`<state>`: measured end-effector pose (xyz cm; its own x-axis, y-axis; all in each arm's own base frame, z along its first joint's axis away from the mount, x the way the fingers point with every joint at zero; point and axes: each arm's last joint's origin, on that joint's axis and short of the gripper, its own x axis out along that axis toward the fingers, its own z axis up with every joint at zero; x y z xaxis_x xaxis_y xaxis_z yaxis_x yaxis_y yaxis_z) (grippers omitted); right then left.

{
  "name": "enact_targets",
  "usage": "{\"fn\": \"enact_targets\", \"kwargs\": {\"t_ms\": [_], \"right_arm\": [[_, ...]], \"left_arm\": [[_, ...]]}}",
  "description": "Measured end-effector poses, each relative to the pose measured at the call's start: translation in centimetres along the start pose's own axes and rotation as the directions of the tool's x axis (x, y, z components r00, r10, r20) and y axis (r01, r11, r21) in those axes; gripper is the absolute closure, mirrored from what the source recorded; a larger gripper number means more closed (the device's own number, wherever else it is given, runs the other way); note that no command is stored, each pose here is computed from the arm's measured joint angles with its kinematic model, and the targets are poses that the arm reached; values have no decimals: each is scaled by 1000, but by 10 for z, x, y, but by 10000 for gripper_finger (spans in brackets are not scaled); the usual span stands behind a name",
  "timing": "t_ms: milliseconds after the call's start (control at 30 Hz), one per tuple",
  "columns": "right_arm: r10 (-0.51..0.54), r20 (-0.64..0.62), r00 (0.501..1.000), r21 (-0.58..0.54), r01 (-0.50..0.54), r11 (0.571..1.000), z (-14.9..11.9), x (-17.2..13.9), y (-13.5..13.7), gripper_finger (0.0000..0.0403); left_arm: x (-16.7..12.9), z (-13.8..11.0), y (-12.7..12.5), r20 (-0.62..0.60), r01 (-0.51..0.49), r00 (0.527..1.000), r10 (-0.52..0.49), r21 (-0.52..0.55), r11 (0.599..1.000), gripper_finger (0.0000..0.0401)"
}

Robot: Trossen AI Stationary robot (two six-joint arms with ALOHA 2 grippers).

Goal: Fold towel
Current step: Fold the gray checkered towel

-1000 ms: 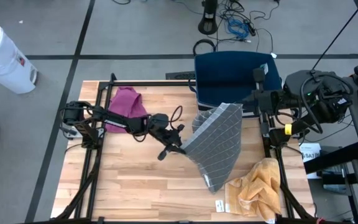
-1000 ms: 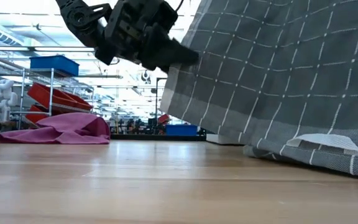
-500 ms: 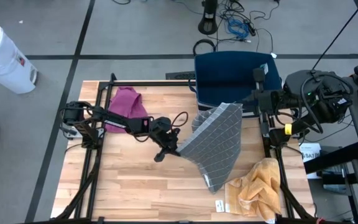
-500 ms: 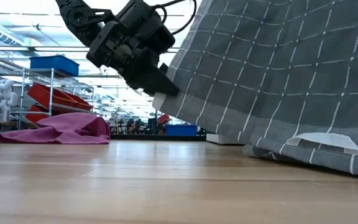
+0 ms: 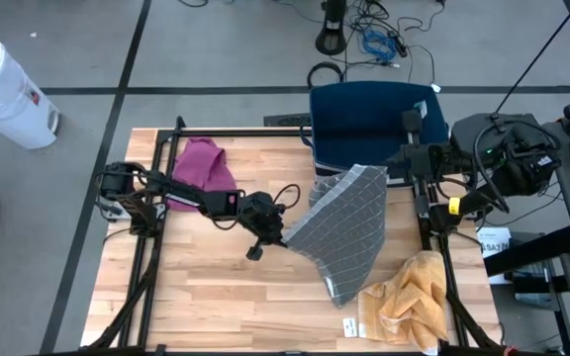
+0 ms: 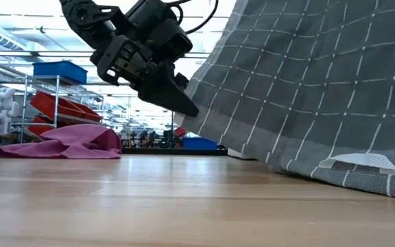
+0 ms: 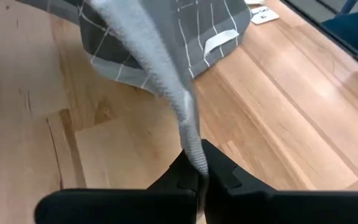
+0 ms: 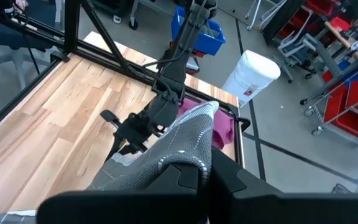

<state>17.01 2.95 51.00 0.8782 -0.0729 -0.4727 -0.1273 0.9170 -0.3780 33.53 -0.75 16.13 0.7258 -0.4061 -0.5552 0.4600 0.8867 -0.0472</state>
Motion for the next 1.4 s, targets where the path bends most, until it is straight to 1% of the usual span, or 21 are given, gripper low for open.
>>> {"fn": "enact_targets", "kwargs": {"t_ms": [100,200,267,333,433,533,633,667,767,867,967,1033,1067,1167,1267,1333,1400], "right_arm": [[8,-25,1000,16,-7,1000,-2,0,1,403],[17,-47,999,38,-15,999,-4,2,2,399],[25,-69,997,46,-22,999,-5,5,3,393],[33,-97,995,54,-28,998,-6,7,4,386],[47,-158,986,58,-38,998,-9,13,7,375],[65,-232,971,67,-50,996,-13,22,10,373],[81,-291,953,89,-57,994,-14,33,14,377],[86,-310,947,92,-60,994,-15,38,15,378],[99,-371,923,101,-66,993,-17,53,20,383],[131,-429,894,111,-92,990,-21,73,28,384],[177,-500,848,124,-132,984,-30,96,38,385],[210,-552,807,144,-156,977,-39,115,47,385],[230,-574,786,153,-172,973,-45,126,53,385],[271,-643,716,165,-215,962,-69,156,69,385],[295,-688,663,175,-243,954,-100,184,88,385],[292,-706,645,173,-243,954,-124,200,99,384],[285,-704,651,180,-224,958,-149,214,110,379]], "left_arm": [[-1,-1,0,-13,-10,1000,10,-11,1000,399],[-8,1,-2,-40,-32,999,31,-20,999,399],[-18,5,-5,-63,-40,997,38,-28,999,400],[-31,12,-9,-59,-47,997,45,-25,999,400],[-59,24,-22,-77,-78,994,76,-21,997,400],[-95,35,-39,-78,-145,987,143,-18,989,400],[-135,45,-58,-36,-238,971,237,-27,971,400],[-149,48,-64,-4,-273,962,273,-32,961,401],[-191,54,-82,113,-389,913,393,-51,920,401],[-229,56,-98,240,-501,827,508,-95,860,401],[-258,52,-109,322,-585,734,598,-149,797,401],[-271,50,-115,359,-606,695,623,-175,776,401],[-275,49,-117,373,-607,685,626,-182,774,401],[-279,48,-120,390,-601,682,619,-184,778,401],[-276,48,-120,375,-599,694,615,-173,782,401],[-272,49,-118,355,-613,693,627,-167,772,401],[-268,49,-117,337,-632,688,643,-159,759,401]]}}
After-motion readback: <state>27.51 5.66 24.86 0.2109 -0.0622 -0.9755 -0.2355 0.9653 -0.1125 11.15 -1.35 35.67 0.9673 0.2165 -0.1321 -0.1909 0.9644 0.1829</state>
